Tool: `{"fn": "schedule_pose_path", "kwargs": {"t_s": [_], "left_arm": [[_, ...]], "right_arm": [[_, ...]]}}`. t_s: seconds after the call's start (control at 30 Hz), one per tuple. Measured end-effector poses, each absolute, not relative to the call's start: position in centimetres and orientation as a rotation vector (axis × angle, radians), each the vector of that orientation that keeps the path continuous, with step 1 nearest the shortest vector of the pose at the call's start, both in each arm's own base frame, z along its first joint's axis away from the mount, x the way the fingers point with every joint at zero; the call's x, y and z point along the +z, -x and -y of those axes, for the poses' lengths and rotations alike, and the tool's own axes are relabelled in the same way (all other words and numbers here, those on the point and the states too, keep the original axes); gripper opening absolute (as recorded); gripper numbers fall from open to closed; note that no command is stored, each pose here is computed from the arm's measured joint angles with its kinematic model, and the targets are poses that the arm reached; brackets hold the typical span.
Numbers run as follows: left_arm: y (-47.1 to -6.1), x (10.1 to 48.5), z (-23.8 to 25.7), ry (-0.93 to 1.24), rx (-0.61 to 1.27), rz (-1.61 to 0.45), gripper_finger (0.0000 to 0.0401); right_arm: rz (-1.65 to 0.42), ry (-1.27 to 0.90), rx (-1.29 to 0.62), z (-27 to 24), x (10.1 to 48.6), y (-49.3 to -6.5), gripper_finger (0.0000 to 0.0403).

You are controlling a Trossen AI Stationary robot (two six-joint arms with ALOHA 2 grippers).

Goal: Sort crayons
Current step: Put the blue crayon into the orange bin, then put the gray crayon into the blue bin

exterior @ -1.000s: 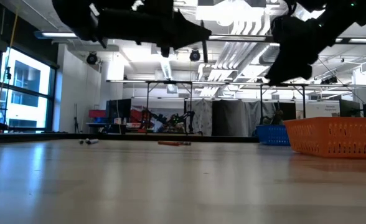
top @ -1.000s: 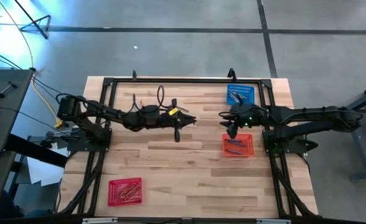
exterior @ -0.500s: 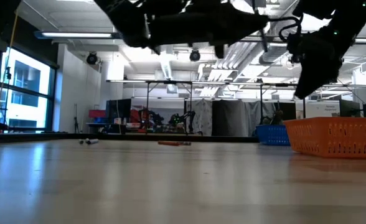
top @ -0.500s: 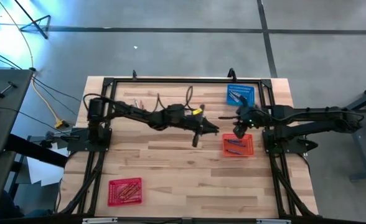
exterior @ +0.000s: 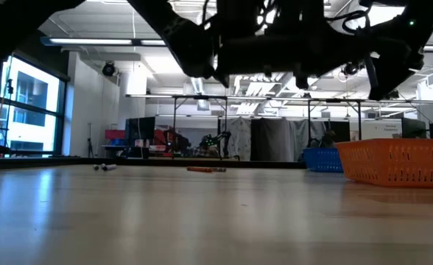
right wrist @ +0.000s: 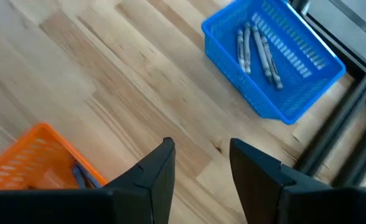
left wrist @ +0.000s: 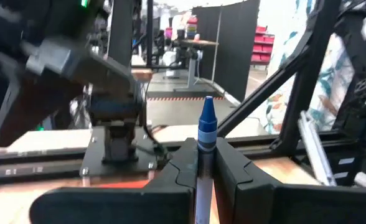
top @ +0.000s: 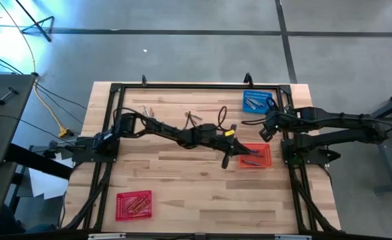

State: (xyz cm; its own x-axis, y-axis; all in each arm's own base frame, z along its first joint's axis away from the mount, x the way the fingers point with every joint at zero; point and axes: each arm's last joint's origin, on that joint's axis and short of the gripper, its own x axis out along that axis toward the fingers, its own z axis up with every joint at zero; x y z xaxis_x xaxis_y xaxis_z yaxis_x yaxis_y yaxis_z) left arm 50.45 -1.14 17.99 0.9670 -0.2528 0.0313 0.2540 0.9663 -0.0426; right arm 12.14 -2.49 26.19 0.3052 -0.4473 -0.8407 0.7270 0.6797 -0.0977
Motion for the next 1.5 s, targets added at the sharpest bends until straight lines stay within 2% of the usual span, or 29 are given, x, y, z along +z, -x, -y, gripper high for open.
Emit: {"fn": "schedule_pose_path", "kwargs": {"t_s": [0.47,0.87,1.3,1.5], "left_arm": [[-51.1,13.4,1.0,0.109,-0.199,-0.097,0.0009],[-51.1,12.8,0.7,0.105,-0.063,-0.156,0.0067],[-51.0,13.7,0.6,0.104,-0.081,-0.16,0.0072],[-48.9,17.5,0.2,-0.032,-0.083,-0.43,0.0072]], "right_arm": [[-1.008,-0.329,-0.802,2.5,26.1,-12.0,0.0145],[-0.999,-0.33,-0.8,2.5,26.1,-12.1,0.0145],[-0.992,-0.337,-0.79,2.5,26.1,-12.2,0.0145],[-0.994,-0.339,-0.787,2.5,26.1,-12.2,0.0145]]}}
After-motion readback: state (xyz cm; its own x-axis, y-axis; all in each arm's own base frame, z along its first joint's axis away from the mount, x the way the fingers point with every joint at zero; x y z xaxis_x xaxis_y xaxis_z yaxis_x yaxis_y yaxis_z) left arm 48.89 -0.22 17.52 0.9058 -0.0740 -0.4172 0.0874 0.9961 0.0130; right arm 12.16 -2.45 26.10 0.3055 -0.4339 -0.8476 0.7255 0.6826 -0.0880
